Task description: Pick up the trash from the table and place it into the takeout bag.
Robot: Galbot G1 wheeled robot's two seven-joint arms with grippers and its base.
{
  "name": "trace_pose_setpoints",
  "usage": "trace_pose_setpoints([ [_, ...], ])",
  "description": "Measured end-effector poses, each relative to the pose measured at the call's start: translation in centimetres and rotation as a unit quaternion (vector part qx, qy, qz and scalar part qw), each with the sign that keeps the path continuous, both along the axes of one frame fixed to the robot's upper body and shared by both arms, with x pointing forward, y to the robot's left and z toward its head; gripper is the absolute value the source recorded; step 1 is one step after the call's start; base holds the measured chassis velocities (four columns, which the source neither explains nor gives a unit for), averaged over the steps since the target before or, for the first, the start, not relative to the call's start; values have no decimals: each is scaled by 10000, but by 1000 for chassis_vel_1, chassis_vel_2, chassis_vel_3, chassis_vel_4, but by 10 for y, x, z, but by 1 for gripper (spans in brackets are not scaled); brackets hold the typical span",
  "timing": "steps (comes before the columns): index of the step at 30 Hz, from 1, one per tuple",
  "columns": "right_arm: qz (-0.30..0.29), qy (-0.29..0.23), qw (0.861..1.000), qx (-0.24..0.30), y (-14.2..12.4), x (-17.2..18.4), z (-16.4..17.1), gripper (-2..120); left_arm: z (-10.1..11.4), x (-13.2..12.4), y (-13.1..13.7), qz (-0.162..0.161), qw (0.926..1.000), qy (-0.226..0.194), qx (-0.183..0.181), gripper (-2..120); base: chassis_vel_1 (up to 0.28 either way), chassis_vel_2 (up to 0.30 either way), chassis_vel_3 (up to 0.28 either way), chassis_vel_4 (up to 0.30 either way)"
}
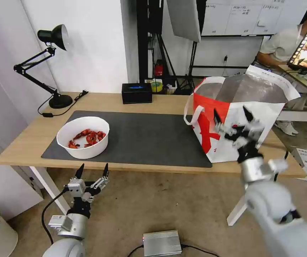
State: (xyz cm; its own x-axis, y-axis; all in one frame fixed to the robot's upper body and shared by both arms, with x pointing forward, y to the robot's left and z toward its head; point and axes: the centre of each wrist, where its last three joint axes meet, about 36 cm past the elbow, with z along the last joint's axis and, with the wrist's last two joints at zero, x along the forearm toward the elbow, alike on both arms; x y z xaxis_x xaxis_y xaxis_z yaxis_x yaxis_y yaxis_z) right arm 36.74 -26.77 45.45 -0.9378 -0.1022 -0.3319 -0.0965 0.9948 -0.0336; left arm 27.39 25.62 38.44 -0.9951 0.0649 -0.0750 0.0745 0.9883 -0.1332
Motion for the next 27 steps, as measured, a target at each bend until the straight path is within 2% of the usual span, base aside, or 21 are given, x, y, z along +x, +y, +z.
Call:
trace_pose_setpoints([
  [2,-235,157,9996,35,6,-15,-21,100,2,0,1,-26,10000,16,39,100,0,0,0,0],
  [7,-454,418,9980,123,13,-31,-39,100,6,2,2,-55,10000,-29,61,100,0,0,0,0],
  [10,-574,677,9959,172,28,-42,-50,100,8,5,1,-106,9999,-53,62,100,0,0,0,0],
  [20,-358,1462,9882,293,80,-68,-77,100,-1,21,0,-202,9998,7,27,100,0,0,0,0],
  [27,-278,1600,9864,253,93,-82,-82,100,-4,26,1,-205,9998,18,28,100,0,0,0,0],
])
